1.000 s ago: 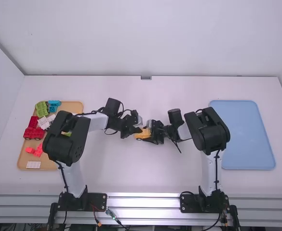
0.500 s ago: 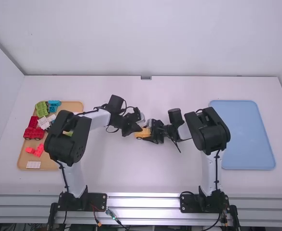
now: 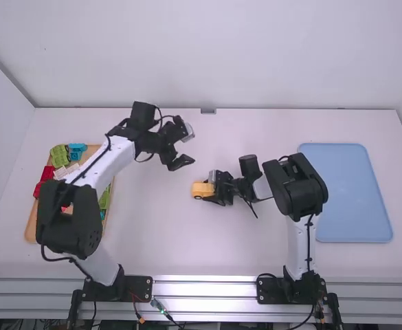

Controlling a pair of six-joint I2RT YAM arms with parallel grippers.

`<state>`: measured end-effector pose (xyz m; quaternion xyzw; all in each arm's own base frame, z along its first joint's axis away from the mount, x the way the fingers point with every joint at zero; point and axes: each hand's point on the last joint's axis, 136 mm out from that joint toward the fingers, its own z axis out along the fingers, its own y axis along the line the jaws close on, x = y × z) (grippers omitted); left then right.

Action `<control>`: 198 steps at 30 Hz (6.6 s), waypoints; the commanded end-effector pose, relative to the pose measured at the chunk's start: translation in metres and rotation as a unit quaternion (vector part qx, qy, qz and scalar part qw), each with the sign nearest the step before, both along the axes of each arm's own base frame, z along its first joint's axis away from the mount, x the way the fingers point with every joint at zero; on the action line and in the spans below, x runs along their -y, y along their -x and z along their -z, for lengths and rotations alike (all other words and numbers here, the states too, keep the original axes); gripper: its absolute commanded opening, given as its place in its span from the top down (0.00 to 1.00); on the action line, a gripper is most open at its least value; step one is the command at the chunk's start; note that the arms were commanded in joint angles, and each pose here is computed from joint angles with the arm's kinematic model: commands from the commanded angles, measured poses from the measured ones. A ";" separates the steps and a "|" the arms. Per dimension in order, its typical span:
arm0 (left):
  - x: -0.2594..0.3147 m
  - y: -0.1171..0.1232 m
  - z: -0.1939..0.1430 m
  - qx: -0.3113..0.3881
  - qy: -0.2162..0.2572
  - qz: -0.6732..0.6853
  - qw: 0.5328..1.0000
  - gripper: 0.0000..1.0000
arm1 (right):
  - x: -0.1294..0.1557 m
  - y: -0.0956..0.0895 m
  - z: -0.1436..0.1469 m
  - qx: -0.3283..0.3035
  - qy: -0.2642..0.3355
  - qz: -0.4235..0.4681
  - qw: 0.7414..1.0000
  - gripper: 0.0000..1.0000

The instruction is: Assemble lego blocks to make yellow taxi

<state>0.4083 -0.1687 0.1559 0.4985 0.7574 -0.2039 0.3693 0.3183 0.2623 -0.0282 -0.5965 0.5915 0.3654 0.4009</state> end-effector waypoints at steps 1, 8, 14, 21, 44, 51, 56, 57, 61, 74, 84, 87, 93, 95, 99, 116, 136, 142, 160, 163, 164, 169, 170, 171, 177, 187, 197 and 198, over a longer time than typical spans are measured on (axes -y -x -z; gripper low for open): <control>-0.031 -0.013 -0.013 -0.027 0.007 -0.096 0.995 0.01 | 0.001 0.005 0.009 -0.005 0.013 0.000 1.000 0.13; -0.086 -0.026 -0.018 -0.099 0.053 -0.259 0.959 0.01 | 0.011 -0.006 0.007 -0.027 0.063 0.054 0.996 0.01; -0.146 -0.036 -0.009 -0.136 0.061 -0.413 0.899 0.01 | 0.033 0.000 -0.020 -0.015 0.143 0.069 0.987 0.01; -0.214 -0.025 0.009 -0.157 0.019 -0.555 0.817 0.01 | 0.061 0.003 -0.065 0.039 0.228 0.101 0.968 0.01; -0.318 0.011 0.079 -0.254 -0.101 -0.629 0.728 0.05 | 0.073 -0.024 -0.119 0.070 0.183 0.187 0.963 0.01; -0.325 0.006 0.099 -0.281 -0.122 -0.633 0.711 0.10 | 0.073 -0.025 -0.120 0.068 0.181 0.191 0.962 0.01; -0.323 0.006 0.115 -0.294 -0.128 -0.627 0.710 0.22 | 0.069 -0.023 -0.120 0.072 0.180 0.186 0.963 0.01; -0.322 0.006 0.118 -0.294 -0.131 -0.623 0.713 0.25 | 0.069 -0.024 -0.121 0.073 0.180 0.186 0.963 0.01; -0.321 0.002 0.127 -0.296 -0.131 -0.618 0.716 0.32 | 0.069 -0.024 -0.121 0.073 0.179 0.186 0.963 0.01; -0.309 0.000 0.145 -0.302 -0.139 -0.598 0.730 0.37 | 0.069 -0.023 -0.120 0.071 0.180 0.186 0.963 0.01; -0.307 0.005 0.156 -0.293 -0.160 -0.619 0.711 0.44 | 0.070 -0.023 -0.119 0.069 0.181 0.186 0.963 0.01; -0.314 0.008 0.157 -0.294 -0.161 -0.627 0.703 0.45 | 0.070 -0.022 -0.119 0.068 0.181 0.186 0.963 0.01; -0.316 0.006 0.157 -0.290 -0.156 -0.629 0.705 0.48 | 0.069 -0.022 -0.119 0.069 0.181 0.185 0.963 0.01; -0.315 0.006 0.158 -0.290 -0.158 -0.626 0.707 0.50 | 0.069 -0.022 -0.119 0.068 0.180 0.185 0.964 0.01; -0.313 0.009 0.164 -0.290 -0.158 -0.626 0.707 0.51 | 0.069 -0.022 -0.119 0.068 0.180 0.184 0.964 0.01; -0.311 0.015 0.180 -0.288 -0.147 -0.635 0.701 0.76 | 0.069 -0.022 -0.119 0.068 0.180 0.185 0.964 0.01; -0.245 -0.024 0.083 -0.180 -0.153 -0.502 0.832 0.97 | 0.070 -0.021 -0.119 0.066 0.181 0.185 0.964 0.01; -0.156 -0.011 0.100 -0.129 -0.263 -0.270 0.917 0.91 | 0.070 -0.021 -0.118 0.065 0.183 0.185 0.963 0.01; -0.042 0.081 0.142 -0.027 -0.290 0.172 0.941 0.98 | 0.074 -0.023 -0.118 0.063 0.184 0.190 0.962 0.01; -0.037 0.075 0.143 -0.007 -0.282 0.173 0.944 0.93 | 0.075 -0.022 -0.116 0.059 0.186 0.190 0.962 0.01; -0.035 0.074 0.144 0.001 -0.282 0.175 0.943 0.90 | 0.075 -0.021 -0.116 0.057 0.187 0.190 0.962 0.01; -0.035 0.073 0.153 0.016 -0.282 0.169 0.944 0.89 | 0.076 -0.018 -0.114 0.050 0.190 0.188 0.962 0.01; -0.035 0.074 0.154 0.017 -0.282 0.169 0.944 0.89 | 0.076 -0.018 -0.113 0.050 0.190 0.188 0.962 0.01; -0.036 0.075 0.158 0.019 -0.281 0.168 0.945 0.91 | 0.076 -0.017 -0.113 0.048 0.191 0.188 0.962 0.01; -0.038 0.072 0.160 0.018 -0.276 0.147 0.950 0.89 | 0.076 -0.017 -0.113 0.047 0.191 0.187 0.962 0.01; -0.034 0.069 0.157 0.021 -0.274 0.144 0.951 0.01 | 0.076 -0.017 -0.113 0.047 0.191 0.186 0.963 0.01; -0.032 0.060 0.104 0.061 -0.105 0.146 0.982 0.01 | 0.051 -0.005 -0.127 0.046 0.117 0.125 0.984 0.01; -0.035 0.063 0.094 0.074 -0.051 0.155 0.984 0.01 | 0.045 -0.002 -0.126 0.049 0.103 0.102 0.988 0.01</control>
